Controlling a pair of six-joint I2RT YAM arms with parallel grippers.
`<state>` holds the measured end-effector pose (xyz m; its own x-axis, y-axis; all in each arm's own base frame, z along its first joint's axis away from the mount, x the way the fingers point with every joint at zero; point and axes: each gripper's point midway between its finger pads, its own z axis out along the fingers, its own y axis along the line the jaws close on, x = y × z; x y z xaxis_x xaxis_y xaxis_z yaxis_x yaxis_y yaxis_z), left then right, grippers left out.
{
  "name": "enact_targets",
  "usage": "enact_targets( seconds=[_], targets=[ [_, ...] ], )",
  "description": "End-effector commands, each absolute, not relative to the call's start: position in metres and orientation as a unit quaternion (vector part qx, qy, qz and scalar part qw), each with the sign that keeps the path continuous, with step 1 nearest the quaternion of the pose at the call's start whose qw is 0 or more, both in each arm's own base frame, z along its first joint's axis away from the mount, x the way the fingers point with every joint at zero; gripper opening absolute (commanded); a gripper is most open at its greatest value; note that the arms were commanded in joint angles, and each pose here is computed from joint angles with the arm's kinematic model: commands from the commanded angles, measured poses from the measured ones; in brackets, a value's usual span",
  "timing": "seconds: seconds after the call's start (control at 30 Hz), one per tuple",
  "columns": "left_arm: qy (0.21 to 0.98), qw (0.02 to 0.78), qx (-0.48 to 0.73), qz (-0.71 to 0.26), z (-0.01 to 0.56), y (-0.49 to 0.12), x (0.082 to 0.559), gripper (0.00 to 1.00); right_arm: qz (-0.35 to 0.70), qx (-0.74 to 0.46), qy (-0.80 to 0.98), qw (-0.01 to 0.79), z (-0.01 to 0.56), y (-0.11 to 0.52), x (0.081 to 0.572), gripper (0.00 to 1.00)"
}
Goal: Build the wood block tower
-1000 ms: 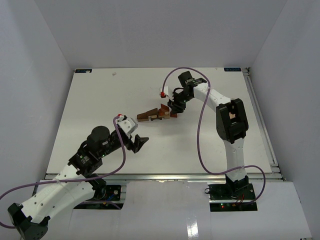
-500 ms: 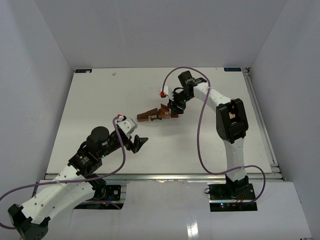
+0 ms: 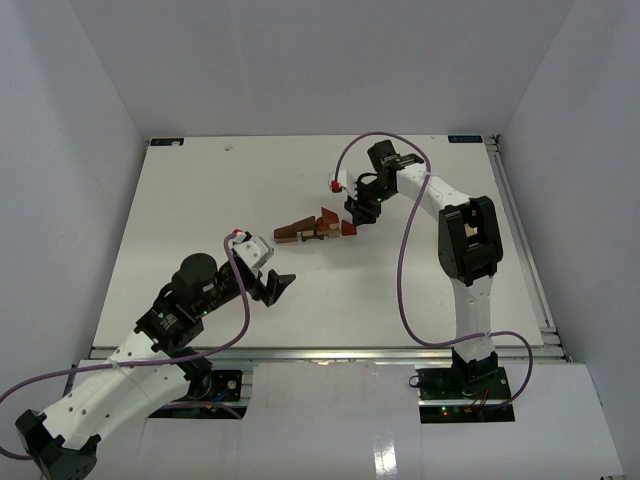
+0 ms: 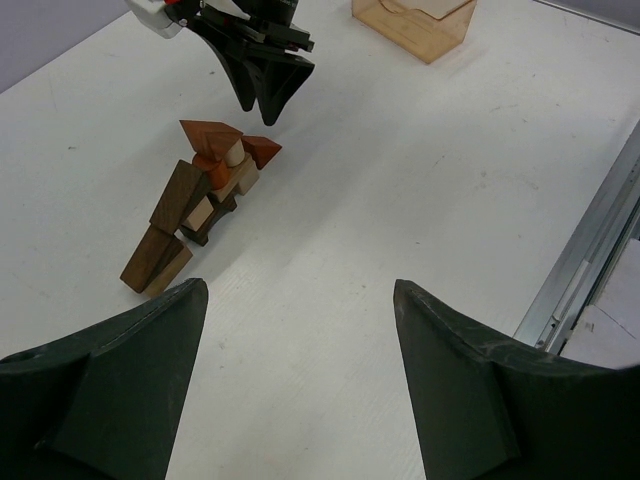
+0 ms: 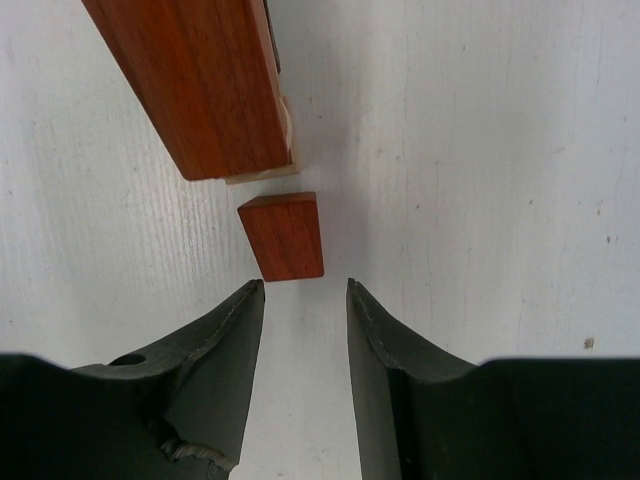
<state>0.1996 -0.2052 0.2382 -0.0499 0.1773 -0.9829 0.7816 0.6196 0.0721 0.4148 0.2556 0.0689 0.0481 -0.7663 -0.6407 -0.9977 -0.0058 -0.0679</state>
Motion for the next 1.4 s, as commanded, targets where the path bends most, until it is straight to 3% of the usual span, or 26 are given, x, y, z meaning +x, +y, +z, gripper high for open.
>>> enact_targets(
  seconds=[0.0, 0.37, 1.37],
  targets=[
    [0.673, 0.598, 0.353, -0.257, 0.242, -0.204, 0.199, 0.86, 0.209, -0.689, 0.639, 0.273, 0.075, 0.256, 0.418, 0.45],
    [0.673, 0.597, 0.354, -0.256, 0.24, -0.204, 0.2, 0.86, 0.189, -0.682, 0.653, 0.271, 0.057, 0.257, 0.439, 0.36],
    [0.67, 0.6, 0.354, -0.258, 0.243, -0.202, 0.199, 0.86, 0.198, -0.681, 0.651, 0.269, 0.046, 0.272, 0.436, 0.34]
  ],
)
